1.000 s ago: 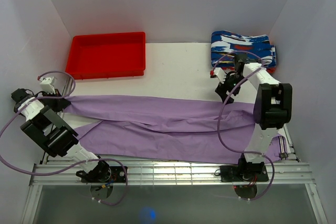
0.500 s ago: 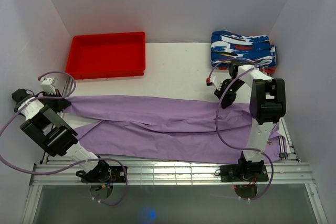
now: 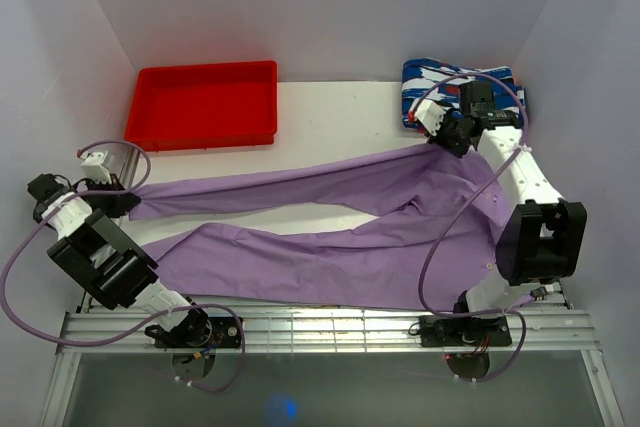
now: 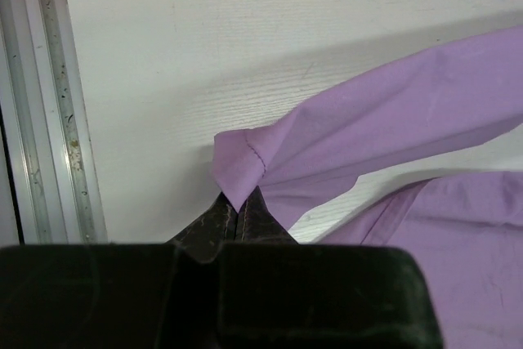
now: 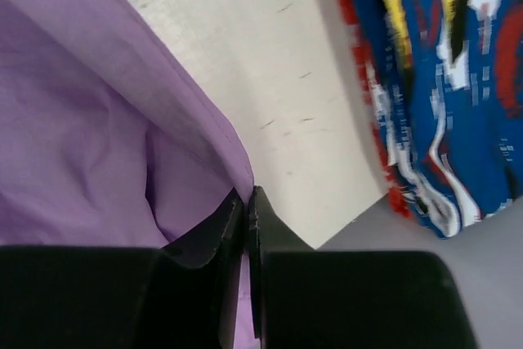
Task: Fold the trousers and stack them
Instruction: Flatten the trousers out
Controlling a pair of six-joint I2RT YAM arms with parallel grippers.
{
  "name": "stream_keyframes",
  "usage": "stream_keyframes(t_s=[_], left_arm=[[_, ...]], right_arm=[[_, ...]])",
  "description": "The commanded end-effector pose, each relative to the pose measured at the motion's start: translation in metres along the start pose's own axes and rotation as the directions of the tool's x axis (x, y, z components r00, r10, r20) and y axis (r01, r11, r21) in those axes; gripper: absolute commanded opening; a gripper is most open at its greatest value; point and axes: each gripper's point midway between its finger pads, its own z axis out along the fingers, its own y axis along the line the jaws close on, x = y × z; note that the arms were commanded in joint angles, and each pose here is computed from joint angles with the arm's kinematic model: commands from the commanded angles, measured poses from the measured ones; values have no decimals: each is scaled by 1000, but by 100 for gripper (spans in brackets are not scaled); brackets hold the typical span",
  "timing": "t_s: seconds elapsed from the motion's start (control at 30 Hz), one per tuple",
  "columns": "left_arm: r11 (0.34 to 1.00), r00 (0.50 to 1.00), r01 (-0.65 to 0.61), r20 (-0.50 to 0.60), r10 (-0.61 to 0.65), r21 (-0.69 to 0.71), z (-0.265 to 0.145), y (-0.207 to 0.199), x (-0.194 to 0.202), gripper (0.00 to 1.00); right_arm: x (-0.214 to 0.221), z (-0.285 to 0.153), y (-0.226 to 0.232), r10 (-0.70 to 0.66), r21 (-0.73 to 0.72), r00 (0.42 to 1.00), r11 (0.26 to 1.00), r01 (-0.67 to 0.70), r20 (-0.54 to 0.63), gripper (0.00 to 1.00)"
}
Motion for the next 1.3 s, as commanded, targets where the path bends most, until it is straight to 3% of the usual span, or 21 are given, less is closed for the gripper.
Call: stream_keyframes(t_s=[0.0,0.2,0.37,0.43,0.47,0.5,0.53,0.57,0.7,0.77,0.87,0.9,0.93,1.07,1.17,1.27], left_arm=[[995,994,-64,80,70,-71,-11,9,-26,0],[991,996,27,88,-16,-128,0,34,-24,0],[986,991,34,131,-12,-163,3,45,-31,0],[986,989,22,151,3,-167,3,45,-34,1],[986,987,27,158,-1,-166,4,46,-35,8],[986,986,29,166,-1,-163,5,47,-37,13],[988,985,31,175,-5,-148,7,49,-41,19],[988,983,51,179,-24,-146,8,51,-44,21],[977,983,90,177,-55,-195,9,71,-57,40],[976,985,51,174,-13,-213,3,74,-67,51],[977,987,11,156,23,-211,-6,69,-74,61],[978,990,-14,136,43,-207,-10,63,-73,65],[976,989,-31,132,61,-217,-13,63,-76,67],[979,990,-80,101,100,-189,-22,49,-78,69],[990,991,-121,56,125,-73,-14,22,-62,66],[982,981,-173,-70,178,71,2,-12,-26,63]], right_arm=[[8,16,-46,0,178,999,984,8,-49,8],[11,74,-68,41,228,997,973,-25,-67,8],[-1,106,-69,30,268,998,963,-14,-56,8],[-4,110,-68,37,280,997,960,-17,-65,32],[-5,109,-67,53,285,996,958,-32,-68,46],[-9,100,-68,62,293,997,955,-43,-55,81],[-12,93,-69,69,301,997,952,-53,-44,97],[-13,86,-69,73,305,997,951,-57,-40,90],[-24,29,-75,69,325,998,943,-64,-4,90],[-20,8,-72,78,305,997,950,-71,-10,90],[-5,-14,-62,122,245,993,962,-118,-3,94],[7,-15,-42,152,155,988,977,-148,-12,98],[15,-14,-30,174,110,984,979,-170,-30,100],[56,-1,31,269,-96,955,955,-282,-128,85],[80,15,68,321,-189,929,916,-353,-182,76],[106,32,92,340,-241,906,884,-400,-253,68]])
